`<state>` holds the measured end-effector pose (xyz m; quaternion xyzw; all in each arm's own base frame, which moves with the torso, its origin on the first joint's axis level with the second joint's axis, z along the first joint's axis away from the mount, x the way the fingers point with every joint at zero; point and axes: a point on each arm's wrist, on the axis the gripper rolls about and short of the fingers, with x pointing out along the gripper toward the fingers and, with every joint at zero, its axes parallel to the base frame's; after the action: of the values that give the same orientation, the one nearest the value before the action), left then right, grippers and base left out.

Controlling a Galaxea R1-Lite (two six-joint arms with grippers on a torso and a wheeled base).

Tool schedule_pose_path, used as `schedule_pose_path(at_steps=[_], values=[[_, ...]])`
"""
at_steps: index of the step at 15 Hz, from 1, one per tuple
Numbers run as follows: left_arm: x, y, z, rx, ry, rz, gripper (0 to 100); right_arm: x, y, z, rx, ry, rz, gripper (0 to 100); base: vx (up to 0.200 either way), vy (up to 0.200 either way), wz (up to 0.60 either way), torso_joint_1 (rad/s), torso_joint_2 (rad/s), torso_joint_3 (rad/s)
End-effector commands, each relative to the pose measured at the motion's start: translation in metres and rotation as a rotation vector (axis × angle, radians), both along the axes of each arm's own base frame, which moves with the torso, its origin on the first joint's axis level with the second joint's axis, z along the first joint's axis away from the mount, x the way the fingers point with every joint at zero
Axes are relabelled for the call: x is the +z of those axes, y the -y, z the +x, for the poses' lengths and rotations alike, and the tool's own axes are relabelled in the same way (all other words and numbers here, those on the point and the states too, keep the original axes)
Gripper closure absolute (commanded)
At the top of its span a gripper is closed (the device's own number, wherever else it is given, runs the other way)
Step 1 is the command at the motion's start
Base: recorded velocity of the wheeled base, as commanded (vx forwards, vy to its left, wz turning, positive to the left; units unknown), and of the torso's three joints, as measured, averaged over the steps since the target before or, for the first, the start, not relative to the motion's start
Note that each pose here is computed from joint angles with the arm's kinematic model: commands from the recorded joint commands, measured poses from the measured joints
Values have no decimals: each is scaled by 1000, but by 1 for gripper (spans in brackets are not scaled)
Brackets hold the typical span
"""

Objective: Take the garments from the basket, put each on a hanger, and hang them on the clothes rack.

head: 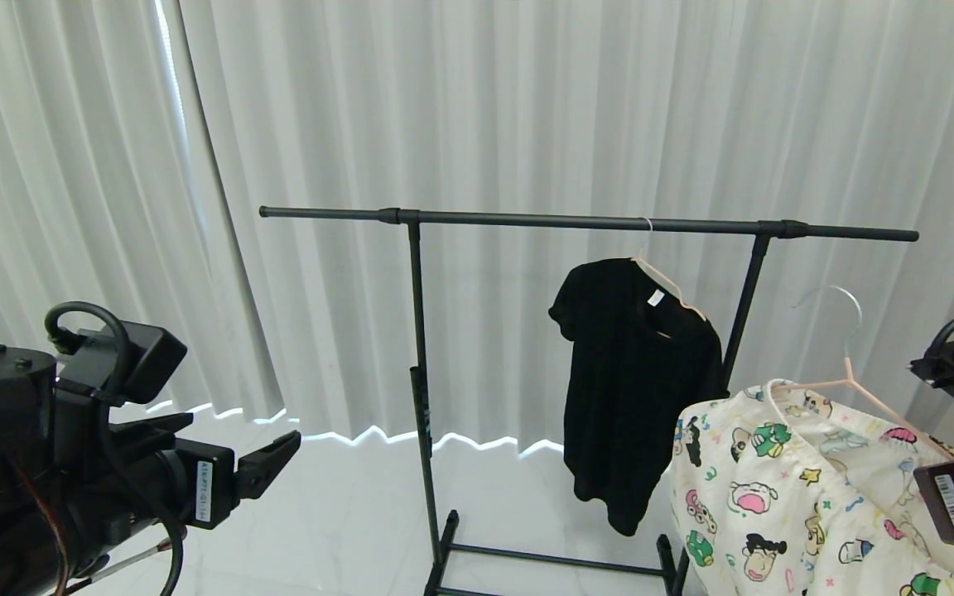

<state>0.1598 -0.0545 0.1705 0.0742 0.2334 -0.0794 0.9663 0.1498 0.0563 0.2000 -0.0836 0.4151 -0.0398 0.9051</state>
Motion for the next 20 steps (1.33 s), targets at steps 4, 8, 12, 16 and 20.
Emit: schedule_pose_path(at_steps=[4, 8, 12, 16, 20], values=[[2, 1, -2, -9, 13, -5, 0, 0, 7, 2, -49, -1, -6, 100, 0, 0, 0, 0, 0, 0], [-3, -2, -4, 44, 11, 95, 0, 2, 11, 2, -70, 8, -5, 100, 0, 0, 0, 0, 0, 0], [-3, 0, -6, 29, 19, 104, 0, 2, 11, 2, -67, 8, -8, 100, 0, -50, 0, 2, 3, -2], [-1, 4, -7, 1, 30, 105, 0, 2, 12, 1, -69, 12, -10, 100, 0, -200, 0, 6, 2, 1], [0, 4, -7, 3, 35, 104, 0, 3, 11, 2, -69, 15, -9, 100, 0, -200, 0, 1, 2, 5]])
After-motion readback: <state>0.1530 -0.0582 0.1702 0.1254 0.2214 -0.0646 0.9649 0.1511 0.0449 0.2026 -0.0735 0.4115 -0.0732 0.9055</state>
